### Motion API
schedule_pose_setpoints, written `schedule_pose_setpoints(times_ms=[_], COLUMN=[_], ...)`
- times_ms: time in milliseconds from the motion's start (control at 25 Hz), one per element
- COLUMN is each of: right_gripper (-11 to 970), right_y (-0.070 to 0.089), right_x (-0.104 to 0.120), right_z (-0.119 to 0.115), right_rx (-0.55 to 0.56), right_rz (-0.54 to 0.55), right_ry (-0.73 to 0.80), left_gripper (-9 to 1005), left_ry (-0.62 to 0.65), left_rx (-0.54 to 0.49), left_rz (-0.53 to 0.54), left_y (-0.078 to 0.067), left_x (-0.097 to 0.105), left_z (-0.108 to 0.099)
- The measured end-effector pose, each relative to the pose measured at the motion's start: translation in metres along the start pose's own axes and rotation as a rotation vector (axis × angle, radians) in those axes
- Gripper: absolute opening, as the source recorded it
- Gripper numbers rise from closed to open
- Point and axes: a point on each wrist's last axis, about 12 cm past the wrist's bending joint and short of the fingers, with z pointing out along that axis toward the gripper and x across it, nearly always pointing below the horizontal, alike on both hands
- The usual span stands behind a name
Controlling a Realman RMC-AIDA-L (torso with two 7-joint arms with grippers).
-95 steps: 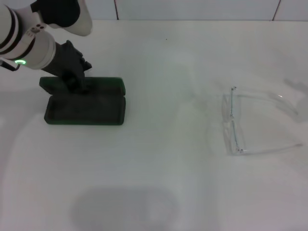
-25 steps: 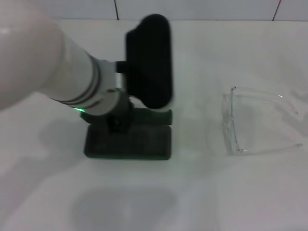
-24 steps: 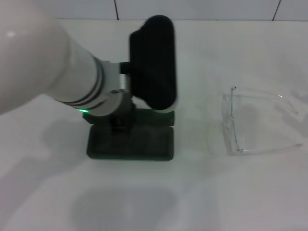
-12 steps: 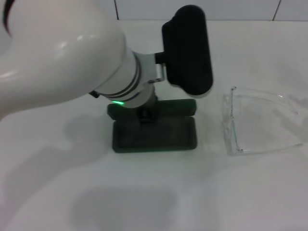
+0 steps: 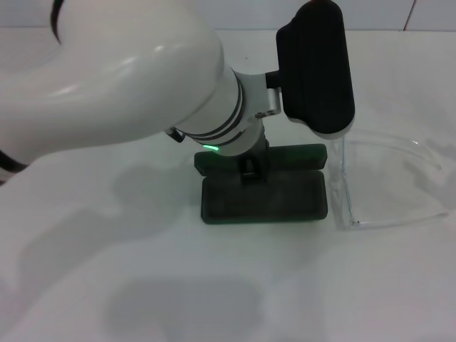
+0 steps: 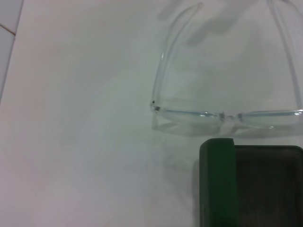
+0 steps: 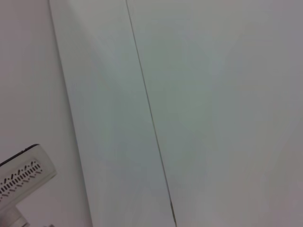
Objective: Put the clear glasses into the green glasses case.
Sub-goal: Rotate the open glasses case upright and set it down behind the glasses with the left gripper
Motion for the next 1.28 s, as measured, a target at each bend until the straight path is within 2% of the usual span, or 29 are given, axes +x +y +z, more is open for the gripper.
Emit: schedule_pose_setpoints(times_ms=[400, 1280], right_gripper=[630, 630], right_y=[0.000, 0.001], right_x=[-0.001, -0.001], right_z=[0.002, 0.000], right_rx=[-0.003, -0.012], right_rz=[-0.002, -0.003], right_ry=[-0.001, -0.009], left_gripper=[202, 201], left_ry=[0.013, -0.006], left_rx=[-0.007, -0.023], left_rz=[0.025, 0.038], left_y=[-0.001, -0.009], left_x=[-0.011, -0.017], left_z=[0.014, 0.021])
